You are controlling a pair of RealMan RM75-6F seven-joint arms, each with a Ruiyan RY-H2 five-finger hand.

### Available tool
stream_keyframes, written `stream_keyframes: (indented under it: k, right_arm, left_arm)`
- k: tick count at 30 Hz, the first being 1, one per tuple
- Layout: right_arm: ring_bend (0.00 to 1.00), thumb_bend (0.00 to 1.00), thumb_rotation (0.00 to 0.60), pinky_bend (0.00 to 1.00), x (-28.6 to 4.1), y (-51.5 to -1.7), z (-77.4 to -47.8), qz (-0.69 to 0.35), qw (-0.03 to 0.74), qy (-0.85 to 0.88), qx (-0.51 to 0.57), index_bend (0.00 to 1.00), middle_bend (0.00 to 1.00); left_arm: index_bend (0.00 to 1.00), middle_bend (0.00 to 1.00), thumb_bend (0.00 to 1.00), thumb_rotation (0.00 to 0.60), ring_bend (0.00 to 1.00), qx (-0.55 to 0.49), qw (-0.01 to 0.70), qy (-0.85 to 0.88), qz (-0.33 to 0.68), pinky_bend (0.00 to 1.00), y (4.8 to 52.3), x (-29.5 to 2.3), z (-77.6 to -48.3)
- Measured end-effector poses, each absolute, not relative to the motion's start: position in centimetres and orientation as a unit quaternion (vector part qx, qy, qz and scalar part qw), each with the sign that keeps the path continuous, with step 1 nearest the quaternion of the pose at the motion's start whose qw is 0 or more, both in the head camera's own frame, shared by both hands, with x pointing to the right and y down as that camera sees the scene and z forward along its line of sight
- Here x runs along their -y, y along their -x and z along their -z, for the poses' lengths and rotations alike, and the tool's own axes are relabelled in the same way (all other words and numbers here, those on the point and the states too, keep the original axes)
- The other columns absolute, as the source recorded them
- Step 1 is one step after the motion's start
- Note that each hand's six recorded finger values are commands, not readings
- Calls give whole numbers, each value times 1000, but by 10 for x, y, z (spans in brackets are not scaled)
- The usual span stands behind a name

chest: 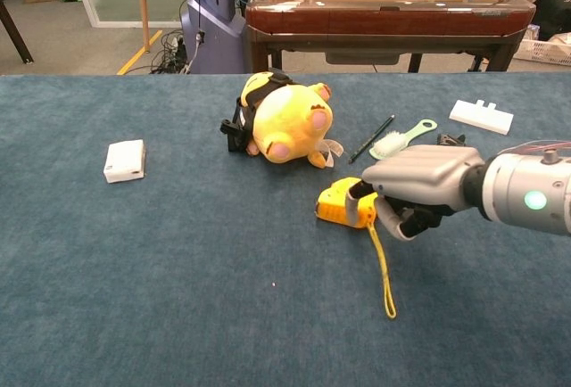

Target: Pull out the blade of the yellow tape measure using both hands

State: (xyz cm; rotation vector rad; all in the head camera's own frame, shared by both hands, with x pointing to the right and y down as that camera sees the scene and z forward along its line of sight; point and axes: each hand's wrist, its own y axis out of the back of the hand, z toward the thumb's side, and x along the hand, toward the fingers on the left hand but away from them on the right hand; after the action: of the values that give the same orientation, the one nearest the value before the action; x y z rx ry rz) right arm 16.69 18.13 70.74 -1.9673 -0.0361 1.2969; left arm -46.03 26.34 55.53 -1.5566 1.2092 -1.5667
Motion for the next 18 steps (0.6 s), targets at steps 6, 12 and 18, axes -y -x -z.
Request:
stream_keyframes:
  k: [6,12,18]
  right_arm:
    - [1000,888,600,1000,-173,-186,-706,-529,379,759,28,332,997]
    - [825,217,600,886,-168,-197,-695,-535,371,757,53,332,653]
    - [620,121,600,769,-155,-212,-672,-539,367,748,121,332,446]
  left_arm:
    - [136,0,175,600,0,-456,307,591,591,0,457,-263,-557]
    - [136,0,175,600,0,-458,306,590,590,0,457,-263,-555]
    - [137,0,175,600,0,-460,300,594,587,0,457,-263,-557]
